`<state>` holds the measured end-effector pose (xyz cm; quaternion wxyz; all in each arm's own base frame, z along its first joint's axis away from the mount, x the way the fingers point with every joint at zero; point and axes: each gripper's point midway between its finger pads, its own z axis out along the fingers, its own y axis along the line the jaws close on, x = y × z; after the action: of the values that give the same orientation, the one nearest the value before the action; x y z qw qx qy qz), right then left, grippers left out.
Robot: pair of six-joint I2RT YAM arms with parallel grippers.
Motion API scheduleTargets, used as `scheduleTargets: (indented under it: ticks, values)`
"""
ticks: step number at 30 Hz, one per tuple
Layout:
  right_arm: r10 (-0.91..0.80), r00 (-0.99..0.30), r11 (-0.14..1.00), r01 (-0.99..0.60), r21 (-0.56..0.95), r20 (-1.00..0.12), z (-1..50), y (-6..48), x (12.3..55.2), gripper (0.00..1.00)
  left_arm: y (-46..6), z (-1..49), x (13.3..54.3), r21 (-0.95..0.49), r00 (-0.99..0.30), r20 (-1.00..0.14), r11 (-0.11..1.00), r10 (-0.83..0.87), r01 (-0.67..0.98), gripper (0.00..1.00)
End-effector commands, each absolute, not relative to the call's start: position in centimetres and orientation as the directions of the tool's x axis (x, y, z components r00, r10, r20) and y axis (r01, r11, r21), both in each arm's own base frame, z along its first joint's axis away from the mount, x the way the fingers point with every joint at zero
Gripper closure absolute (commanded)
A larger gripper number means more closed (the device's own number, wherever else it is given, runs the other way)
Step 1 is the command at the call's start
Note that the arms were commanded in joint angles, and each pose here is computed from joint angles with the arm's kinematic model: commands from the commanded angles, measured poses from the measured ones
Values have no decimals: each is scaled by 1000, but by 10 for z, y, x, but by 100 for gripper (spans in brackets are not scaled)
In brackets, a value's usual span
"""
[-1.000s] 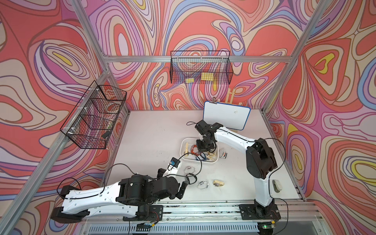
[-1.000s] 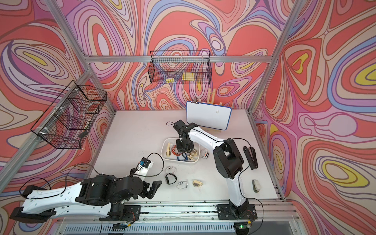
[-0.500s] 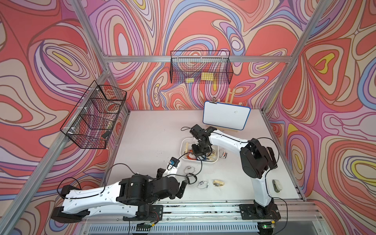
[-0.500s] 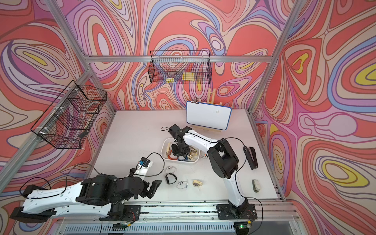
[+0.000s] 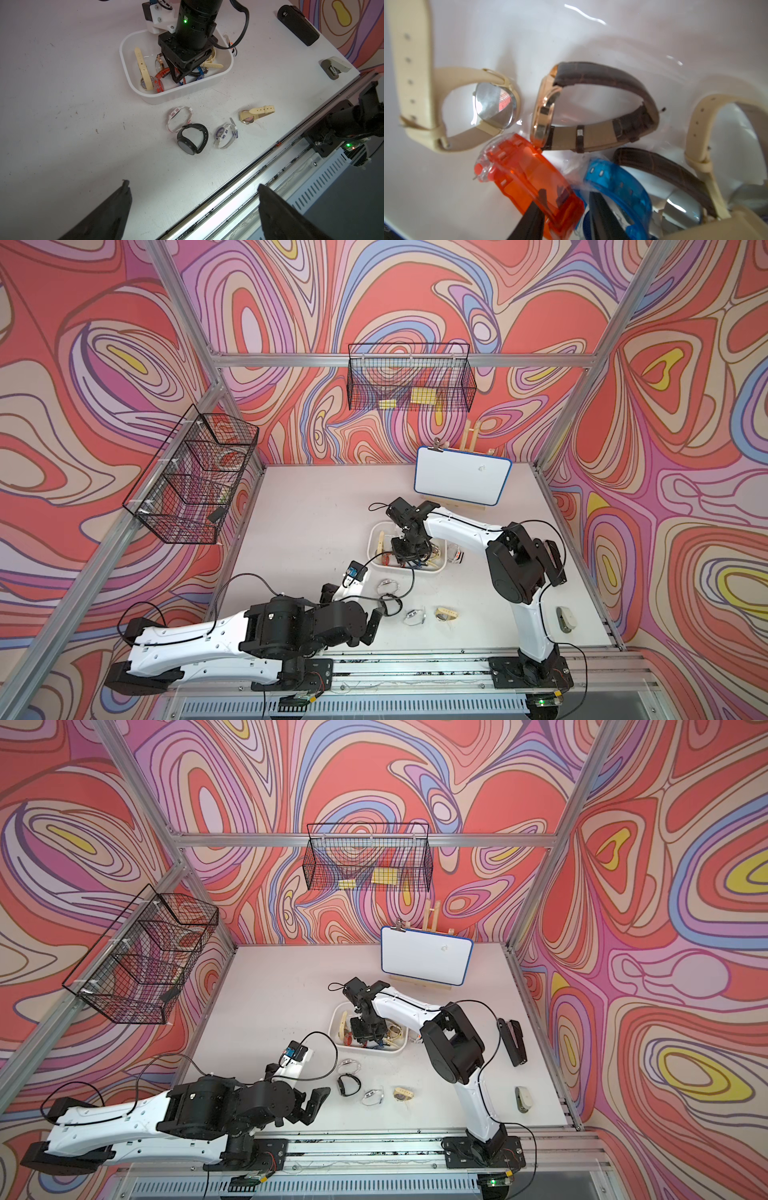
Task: Put the watch into the storage box
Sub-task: Place the watch in the storage box.
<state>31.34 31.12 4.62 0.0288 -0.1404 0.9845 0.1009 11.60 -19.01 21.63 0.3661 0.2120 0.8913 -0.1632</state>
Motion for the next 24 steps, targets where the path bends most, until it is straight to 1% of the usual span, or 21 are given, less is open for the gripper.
scheduleTargets:
  ticks: [1,7,9,12,16,19,21,24]
  values:
    - [-270,-955,939,-290,188,-125,67,307,311,58,-188,216,118,-122,-642,-723,867,256,484,0]
    - [-257,-949,930,-295,219,-185,97,307,310,53,-191,217,119,-113,-638,-722,864,268,491,0]
    - [-249,-945,926,-296,234,-210,111,306,308,49,-193,217,118,-111,-638,-720,863,272,493,0]
    - [-240,-934,918,-306,250,-264,135,303,306,32,-199,215,118,-114,-638,-718,857,277,502,0]
    - [-207,-910,919,-307,247,-360,172,284,300,2,-211,215,118,-116,-628,-721,844,291,524,0]
    - [-172,-895,928,-288,237,-413,190,259,291,2,-223,213,117,-121,-618,-725,827,304,549,0]
    - [-141,-894,936,-261,237,-426,196,241,281,2,-230,209,118,-140,-634,-712,823,303,551,0]
    - [-81,-899,948,-204,246,-431,198,212,259,2,-250,200,112,-204,-658,-681,780,321,591,0]
